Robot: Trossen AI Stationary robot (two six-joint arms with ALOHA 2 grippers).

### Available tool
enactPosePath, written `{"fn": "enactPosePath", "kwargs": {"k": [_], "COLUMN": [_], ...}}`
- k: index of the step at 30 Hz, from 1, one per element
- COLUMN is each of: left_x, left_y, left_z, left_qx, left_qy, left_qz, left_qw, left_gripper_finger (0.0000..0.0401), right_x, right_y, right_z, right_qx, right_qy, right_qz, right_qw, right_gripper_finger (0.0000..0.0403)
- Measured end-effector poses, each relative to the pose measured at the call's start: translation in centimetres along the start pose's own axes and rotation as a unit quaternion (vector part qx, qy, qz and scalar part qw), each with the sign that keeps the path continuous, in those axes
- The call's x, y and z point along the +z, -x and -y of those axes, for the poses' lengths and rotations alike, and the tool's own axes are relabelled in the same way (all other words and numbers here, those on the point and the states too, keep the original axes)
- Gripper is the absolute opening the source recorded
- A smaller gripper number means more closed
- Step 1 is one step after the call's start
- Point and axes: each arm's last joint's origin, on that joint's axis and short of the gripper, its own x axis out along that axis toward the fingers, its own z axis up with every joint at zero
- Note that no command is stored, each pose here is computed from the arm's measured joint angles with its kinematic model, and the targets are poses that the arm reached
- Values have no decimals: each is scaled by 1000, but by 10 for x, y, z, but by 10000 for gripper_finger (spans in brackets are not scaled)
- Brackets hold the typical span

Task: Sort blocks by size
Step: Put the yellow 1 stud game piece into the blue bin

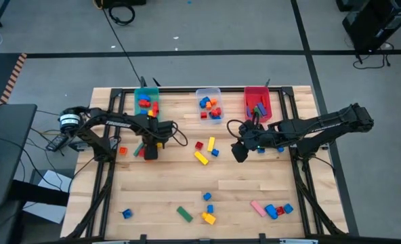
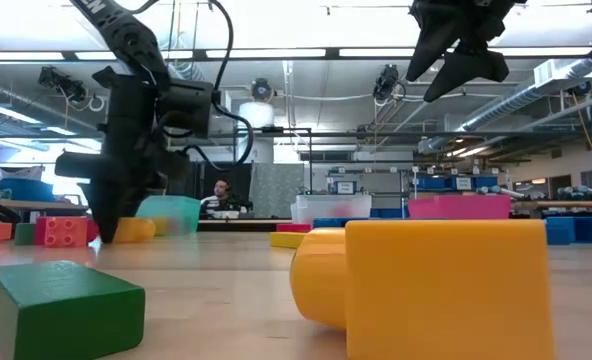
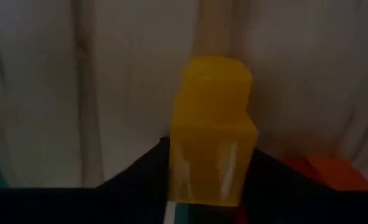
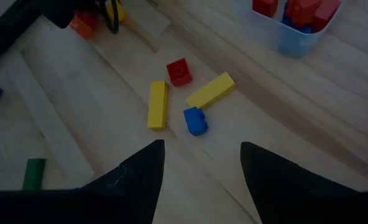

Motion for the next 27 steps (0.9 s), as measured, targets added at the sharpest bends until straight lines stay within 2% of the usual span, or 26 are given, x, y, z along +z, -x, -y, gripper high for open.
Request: {"fn": "enactPosePath", "kwargs": {"k": [2,8,13,20,23,27], "left_x": [3,16,28,19,4,-13], "left_y": [2,16,52,105,107,99], "left_z": [-1,-1,-11,-58,-86,-120], "left_qx": [-1,-49,-70,-29,-2,2], "left_qy": [15,74,92,143,207,315], "left_qz": [9,44,116,227,227,206], "left_qw": [1000,995,987,963,952,927], "left_gripper_finger": [133,131,131,131,131,131], "right_x": [0,0,0,2,3,5], "right_y": [0,0,0,-1,-1,-2], "right_z": [0,0,0,1,1,2], "right_qx": [0,0,0,-1,0,-1], "right_qy": [0,7,8,6,2,-3], "right_qz": [0,0,0,2,5,9], "right_qw": [1000,1000,1000,1000,1000,1000], "right_gripper_finger": [225,225,225,225,225,225]}}
